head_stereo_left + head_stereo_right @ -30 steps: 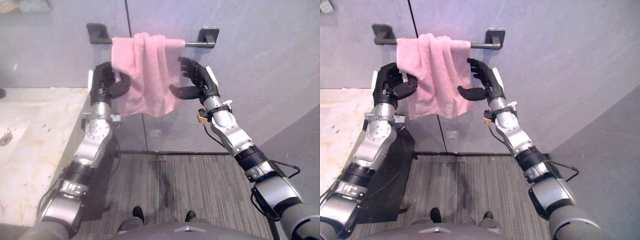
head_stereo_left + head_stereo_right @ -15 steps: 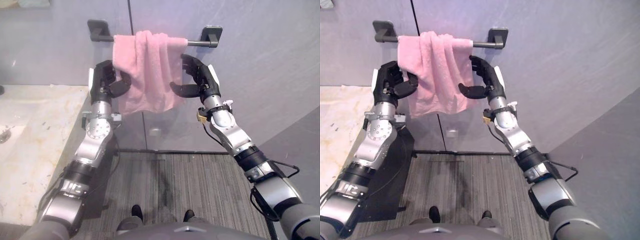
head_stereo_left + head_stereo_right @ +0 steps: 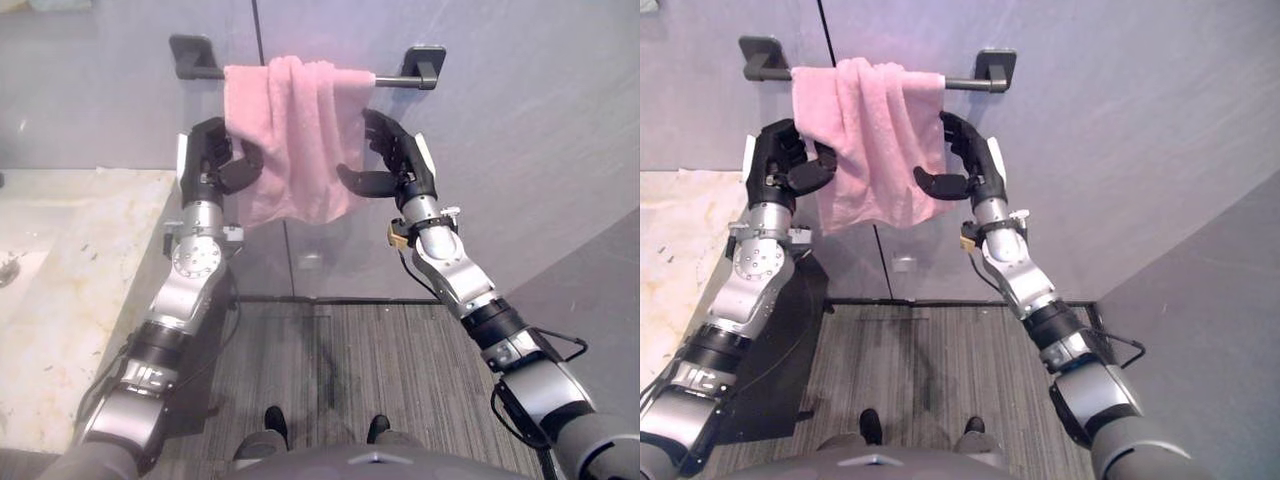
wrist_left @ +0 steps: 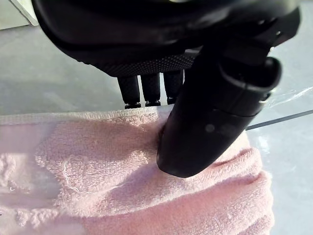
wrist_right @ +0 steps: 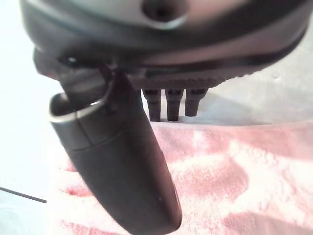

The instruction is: Organize the bathroom.

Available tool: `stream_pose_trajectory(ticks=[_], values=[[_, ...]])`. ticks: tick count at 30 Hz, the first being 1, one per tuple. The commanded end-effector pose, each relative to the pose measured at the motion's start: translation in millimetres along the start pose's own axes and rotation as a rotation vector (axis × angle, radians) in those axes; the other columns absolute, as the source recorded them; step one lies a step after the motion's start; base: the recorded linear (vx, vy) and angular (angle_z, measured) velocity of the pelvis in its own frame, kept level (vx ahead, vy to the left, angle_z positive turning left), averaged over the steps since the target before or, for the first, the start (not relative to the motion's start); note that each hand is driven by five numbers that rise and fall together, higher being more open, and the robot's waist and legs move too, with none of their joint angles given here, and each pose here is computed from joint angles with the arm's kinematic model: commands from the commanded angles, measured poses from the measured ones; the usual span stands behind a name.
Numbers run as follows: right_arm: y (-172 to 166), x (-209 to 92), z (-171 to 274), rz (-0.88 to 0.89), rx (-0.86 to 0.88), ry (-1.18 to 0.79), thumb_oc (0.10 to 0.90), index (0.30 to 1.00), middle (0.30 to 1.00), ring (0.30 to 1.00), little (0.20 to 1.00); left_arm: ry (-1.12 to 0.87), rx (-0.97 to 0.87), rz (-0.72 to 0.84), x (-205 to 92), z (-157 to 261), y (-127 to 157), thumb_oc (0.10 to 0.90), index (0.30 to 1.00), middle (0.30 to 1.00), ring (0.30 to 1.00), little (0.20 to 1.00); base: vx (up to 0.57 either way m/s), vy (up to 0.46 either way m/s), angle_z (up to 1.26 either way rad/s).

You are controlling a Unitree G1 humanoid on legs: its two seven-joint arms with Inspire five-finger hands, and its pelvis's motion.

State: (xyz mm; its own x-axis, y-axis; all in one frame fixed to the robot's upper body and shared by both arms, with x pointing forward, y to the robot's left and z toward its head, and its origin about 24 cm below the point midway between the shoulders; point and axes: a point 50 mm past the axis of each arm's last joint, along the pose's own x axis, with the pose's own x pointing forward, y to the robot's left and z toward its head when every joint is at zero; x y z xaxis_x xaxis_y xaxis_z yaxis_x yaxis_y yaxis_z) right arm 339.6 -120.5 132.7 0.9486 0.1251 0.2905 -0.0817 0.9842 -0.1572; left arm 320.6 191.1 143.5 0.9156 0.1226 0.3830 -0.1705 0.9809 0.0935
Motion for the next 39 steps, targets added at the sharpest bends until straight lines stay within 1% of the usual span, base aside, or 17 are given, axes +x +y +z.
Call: stream_pose_trajectory(ticks=[1, 4, 7, 11, 20, 26, 27, 30, 31, 32, 33, 34, 35, 37, 38, 39], values=[[-10, 9, 57, -0.107, 0.112, -0.315, 0.8, 0.9, 0.9, 0.9, 0.9, -0.128, 0.024, -0.046, 2, 18, -12, 0.4, 0.3, 0.3, 0.3, 0.3, 0.0, 0.0, 0.0], [-10, 2, 53, -0.14, 0.152, -0.323, 0.8, 0.9, 0.9, 0.9, 0.9, -0.125, 0.024, -0.038, 0, 17, -10, 0.4, 0.3, 0.3, 0.3, 0.3, 0.0, 0.0, 0.0], [-6, 0, 52, -0.126, 0.151, -0.328, 0.8, 0.9, 0.9, 0.9, 0.9, -0.123, 0.023, -0.035, 0, 17, -9, 0.4, 0.3, 0.3, 0.3, 0.3, -0.01, 0.013, -0.05], [-3, 5, 58, -0.087, 0.136, -0.347, 0.8, 0.9, 0.9, 0.9, 0.9, -0.124, 0.027, -0.038, 1, 18, -9, 0.4, 0.3, 0.3, 0.3, 0.3, -0.01, 0.004, -0.02], [-12, 26, 83, -0.075, 0.106, -0.396, 0.8, 0.9, 0.9, 0.9, 0.9, -0.117, 0.034, -0.064, 4, 18, -13, 0.4, 0.3, 0.3, 0.3, 0.3, 0.0, -0.002, 0.01], [-11, 31, 90, -0.033, 0.09, -0.411, 0.8, 0.9, 0.9, 0.9, 0.9, -0.115, 0.03, -0.079, 5, 18, -14, 0.4, 0.3, 0.3, 0.3, 0.3, -0.01, -0.003, 0.02], [-10, 32, 92, -0.021, 0.09, -0.413, 0.731, 0.796, 0.796, 0.796, 0.796, -0.115, 0.027, -0.082, 5, 18, -16, 0.4, 0.3, 0.3, 0.3, 0.3, -0.01, -0.003, 0.05], [-9, 33, 93, -0.01, 0.089, -0.411, 0.667, 0.7, 0.7, 0.7, 0.7, -0.113, 0.024, -0.087, 6, 18, -17, 0.4, 0.3, 0.3, 0.3, 0.3, 0.0, 0.0, 0.0], [-8, 34, 94, -0.007, 0.089, -0.407, 0.538, 0.507, 0.507, 0.507, 0.507, -0.114, 0.024, -0.092, 6, 18, -20, 0.4, 0.3, 0.3, 0.3, 0.3, 0.0, 0.0, 0.0], [-8, 34, 93, -0.007, 0.09, -0.406, 0.538, 0.507, 0.507, 0.507, 0.507, -0.114, 0.023, -0.092, 6, 18, -20, 0.4, 0.3, 0.3, 0.3, 0.3, 0.0, 0.0, 0.0], [-9, 34, 91, -0.007, 0.087, -0.4, 0.472, 0.408, 0.408, 0.408, 0.408, -0.113, 0.022, -0.093, 6, 17, -20, 0.4, 0.3, 0.3, 0.3, 0.3, 0.0, 0.0, 0.0], [-9, 33, 90, -0.008, 0.085, -0.394, 0.463, 0.394, 0.394, 0.394, 0.394, -0.113, 0.022, -0.093, 6, 16, -20, 0.4, 0.3, 0.3, 0.3, 0.3, 0.0, 0.0, 0.0], [-9, 33, 88, -0.008, 0.084, -0.388, 0.466, 0.399, 0.399, 0.399, 0.399, -0.112, 0.022, -0.093, 6, 17, -20, 0.4, 0.3, 0.3, 0.3, 0.3, 0.0, 0.0, 0.0], [-9, 33, 86, -0.009, 0.082, -0.38, 0.449, 0.373, 0.373, 0.373, 0.373, -0.111, 0.019, -0.092, 6, 16, -20, 0.4, 0.3, 0.3, 0.3, 0.3, 0.0, 0.0, 0.0], [-10, 33, 85, -0.012, 0.081, -0.377, 0.431, 0.347, 0.347, 0.347, 0.347, -0.111, 0.02, -0.092, 6, 16, -20, 0.4, 0.3, 0.3, 0.3, 0.3, 0.0, 0.0, 0.0], [-11, 33, 84, -0.014, 0.079, -0.372, 0.431, 0.347, 0.347, 0.347, 0.347, -0.111, 0.019, -0.092, 6, 16, -20, 0.4, 0.3, 0.3, 0.3, 0.3, 0.0, 0.0, 0.0]])
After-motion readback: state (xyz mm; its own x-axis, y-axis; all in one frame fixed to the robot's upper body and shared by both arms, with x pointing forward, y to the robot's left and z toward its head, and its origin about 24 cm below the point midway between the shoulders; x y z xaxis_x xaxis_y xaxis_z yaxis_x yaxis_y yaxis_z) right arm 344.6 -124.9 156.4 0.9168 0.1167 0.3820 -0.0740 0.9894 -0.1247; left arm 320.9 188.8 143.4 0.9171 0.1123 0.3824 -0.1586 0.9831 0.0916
